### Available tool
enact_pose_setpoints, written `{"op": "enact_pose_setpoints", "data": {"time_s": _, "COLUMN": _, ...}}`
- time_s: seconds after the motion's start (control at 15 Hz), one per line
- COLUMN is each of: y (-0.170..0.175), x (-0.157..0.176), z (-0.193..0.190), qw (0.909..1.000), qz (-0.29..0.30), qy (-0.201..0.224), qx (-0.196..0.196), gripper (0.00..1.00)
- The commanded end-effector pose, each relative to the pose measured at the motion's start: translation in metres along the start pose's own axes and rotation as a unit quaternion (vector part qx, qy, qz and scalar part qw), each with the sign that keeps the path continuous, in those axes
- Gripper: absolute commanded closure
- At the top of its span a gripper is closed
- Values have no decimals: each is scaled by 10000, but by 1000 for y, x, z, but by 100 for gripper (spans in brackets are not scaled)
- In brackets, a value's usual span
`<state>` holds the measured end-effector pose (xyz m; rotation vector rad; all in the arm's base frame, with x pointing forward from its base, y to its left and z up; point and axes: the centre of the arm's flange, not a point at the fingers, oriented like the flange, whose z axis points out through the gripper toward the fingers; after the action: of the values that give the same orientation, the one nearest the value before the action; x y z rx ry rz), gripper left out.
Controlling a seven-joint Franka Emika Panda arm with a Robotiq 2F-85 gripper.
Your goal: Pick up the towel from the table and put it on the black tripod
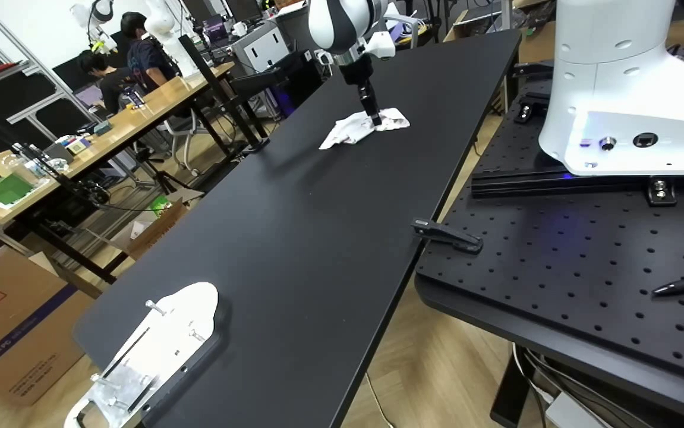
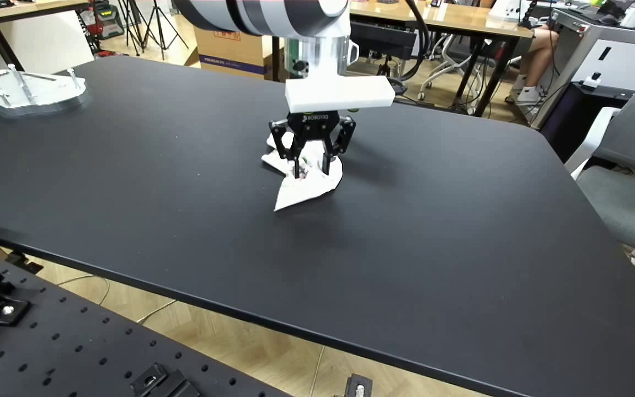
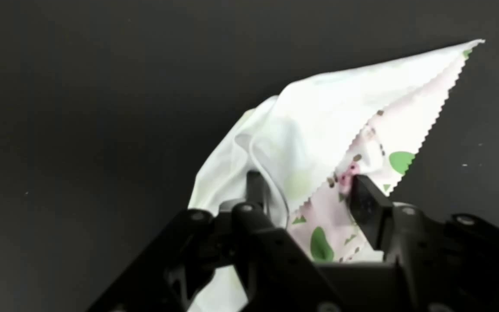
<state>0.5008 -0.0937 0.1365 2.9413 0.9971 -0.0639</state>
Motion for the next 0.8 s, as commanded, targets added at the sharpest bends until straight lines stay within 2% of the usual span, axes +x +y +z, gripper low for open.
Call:
{"op": "enact_pose_setpoints", "data": {"time_s": 0.0, "y": 1, "x": -3, "z": -1, "qw": 10000, "qz": 64, "qy": 7, "qx": 43, "gripper": 75}}
{"op": "enact_pose_setpoints", "data": {"time_s": 0.2, "y": -1, "x": -3, "z": -7, "qw": 9999, "qz": 43, "qy": 65, "qx": 75, "gripper": 95}}
{"op": "enact_pose_setpoints", "data": {"time_s": 0.27, "y": -2, "x": -3, "z": -9, "qw": 9999, "qz": 38, "qy": 79, "qx": 75, "gripper": 99}}
{"op": "enact_pose_setpoints", "data": {"time_s": 0.73, "y": -10, "x": 4, "z": -44, "qw": 9996, "qz": -114, "qy": 251, "qx": -38, "gripper": 98}}
